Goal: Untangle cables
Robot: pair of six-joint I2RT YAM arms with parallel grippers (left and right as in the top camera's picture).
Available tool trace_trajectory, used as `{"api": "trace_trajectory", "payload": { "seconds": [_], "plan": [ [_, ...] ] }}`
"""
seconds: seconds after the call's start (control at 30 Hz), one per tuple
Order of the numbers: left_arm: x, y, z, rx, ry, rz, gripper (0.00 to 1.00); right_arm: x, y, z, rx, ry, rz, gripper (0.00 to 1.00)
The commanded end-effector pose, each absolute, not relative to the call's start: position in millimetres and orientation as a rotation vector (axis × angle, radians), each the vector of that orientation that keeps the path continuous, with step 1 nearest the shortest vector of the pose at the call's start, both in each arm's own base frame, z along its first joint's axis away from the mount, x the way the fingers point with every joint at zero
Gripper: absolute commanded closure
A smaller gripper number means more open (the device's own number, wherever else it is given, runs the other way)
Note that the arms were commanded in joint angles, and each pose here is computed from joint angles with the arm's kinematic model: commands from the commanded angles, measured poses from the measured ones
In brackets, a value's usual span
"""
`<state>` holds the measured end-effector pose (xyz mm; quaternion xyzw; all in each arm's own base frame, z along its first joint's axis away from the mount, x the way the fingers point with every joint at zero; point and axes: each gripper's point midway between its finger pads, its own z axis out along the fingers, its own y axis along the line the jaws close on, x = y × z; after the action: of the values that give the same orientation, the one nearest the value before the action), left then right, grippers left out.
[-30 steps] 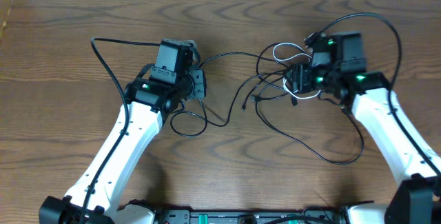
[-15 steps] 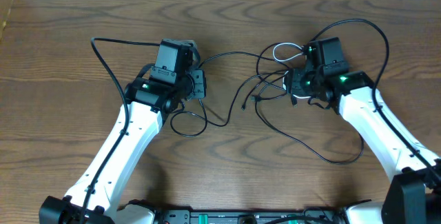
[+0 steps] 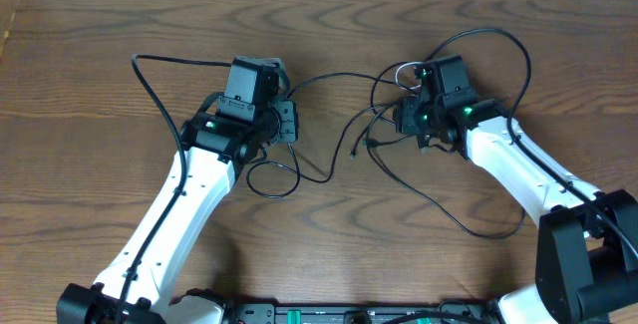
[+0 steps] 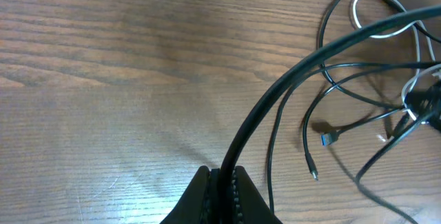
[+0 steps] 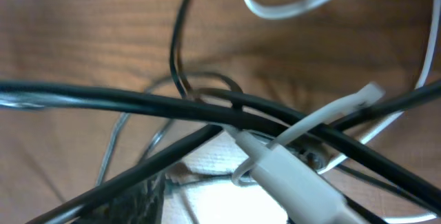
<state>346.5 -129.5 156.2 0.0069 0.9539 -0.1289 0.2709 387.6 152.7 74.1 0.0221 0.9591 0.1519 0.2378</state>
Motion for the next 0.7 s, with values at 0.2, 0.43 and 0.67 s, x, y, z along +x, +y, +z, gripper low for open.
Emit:
{"api": "trace_trajectory", "payload": {
  "seconds": [0.2,0.43,0.67],
  "plan": [
    [349.0,-129.9,157.1,0.031,2.565,-0.334,0.93,389.7,156.4,65.8,0.048,2.621,0.319,0.57],
    [348.9,-129.9,157.1,0.031,2.565,-0.334,0.93,397.4,162.4,45.2,0.033,2.619,0.275,0.59],
    [348.8,-129.9,157.0,0.031,2.566,-0.334,0.93,400.9,160.4,54.4,0.039,2.591,0.263,0.99]
  ]
}}
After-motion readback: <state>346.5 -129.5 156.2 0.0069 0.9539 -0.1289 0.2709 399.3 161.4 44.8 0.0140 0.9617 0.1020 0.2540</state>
